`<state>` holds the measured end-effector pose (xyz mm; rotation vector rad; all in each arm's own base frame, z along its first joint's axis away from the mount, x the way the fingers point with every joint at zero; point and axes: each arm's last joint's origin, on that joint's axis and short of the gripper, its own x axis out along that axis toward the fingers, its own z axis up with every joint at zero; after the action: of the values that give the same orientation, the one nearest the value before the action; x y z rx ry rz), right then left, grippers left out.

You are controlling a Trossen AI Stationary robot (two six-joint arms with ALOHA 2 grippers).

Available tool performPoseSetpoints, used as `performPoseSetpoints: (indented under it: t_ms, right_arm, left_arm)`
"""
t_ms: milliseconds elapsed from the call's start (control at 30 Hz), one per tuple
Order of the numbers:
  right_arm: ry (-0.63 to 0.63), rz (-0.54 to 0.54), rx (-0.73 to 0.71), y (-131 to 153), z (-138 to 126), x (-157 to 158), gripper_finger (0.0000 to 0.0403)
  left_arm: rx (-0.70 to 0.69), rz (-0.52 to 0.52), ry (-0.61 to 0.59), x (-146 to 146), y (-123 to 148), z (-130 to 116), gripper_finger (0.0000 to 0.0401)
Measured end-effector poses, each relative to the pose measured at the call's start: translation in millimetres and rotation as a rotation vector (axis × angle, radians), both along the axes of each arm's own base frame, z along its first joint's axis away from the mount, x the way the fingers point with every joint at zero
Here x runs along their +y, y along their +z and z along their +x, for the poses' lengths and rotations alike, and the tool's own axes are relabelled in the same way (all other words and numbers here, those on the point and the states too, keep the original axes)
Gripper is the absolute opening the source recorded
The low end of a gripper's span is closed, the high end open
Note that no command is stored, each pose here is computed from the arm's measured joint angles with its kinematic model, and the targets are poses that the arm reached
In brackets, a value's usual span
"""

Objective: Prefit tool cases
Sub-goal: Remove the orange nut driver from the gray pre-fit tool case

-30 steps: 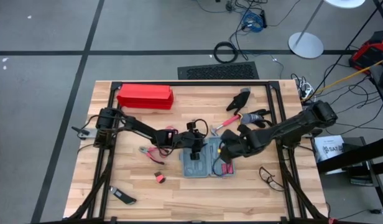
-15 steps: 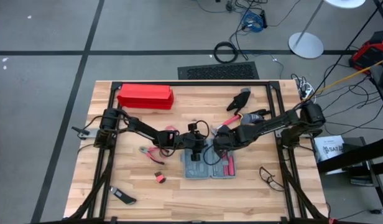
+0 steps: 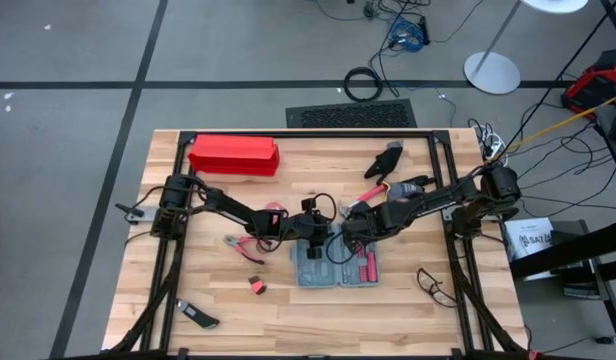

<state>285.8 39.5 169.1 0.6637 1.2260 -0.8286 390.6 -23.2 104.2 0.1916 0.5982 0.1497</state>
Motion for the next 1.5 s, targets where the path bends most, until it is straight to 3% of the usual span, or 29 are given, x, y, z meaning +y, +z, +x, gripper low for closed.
performPoseSetpoints:
  t_ms: [233,500,933,1233,1500]
  right_arm:
    - [-0.021,-0.013,0.064,-1.3,-5.9,-1.0,0.0103]
    - [-0.005,-0.009,-0.021,-1.4,3.1,0.1,0.0102]
    - [-0.027,-0.012,0.029,-2.7,-1.6,-0.8,0.0102]
    - [-0.008,-0.047,0.114,-28.5,5.8,-0.2,0.0102]
    - [-0.005,-0.059,0.124,-33.1,7.4,-4.4,0.0098]
  left_arm:
    - [0.001,-0.002,-0.002,-0.2,-0.5,-0.1,0.0202]
    - [0.003,-0.002,-0.003,-0.4,-1.0,-0.3,0.0202]
    - [0.003,-0.002,-0.003,-0.4,-1.1,-0.4,0.0202]
    - [0.003,-0.002,-0.004,-0.4,-1.2,-0.5,0.0202]
    - [0.004,-0.002,-0.004,-0.4,-1.2,-0.5,0.0202]
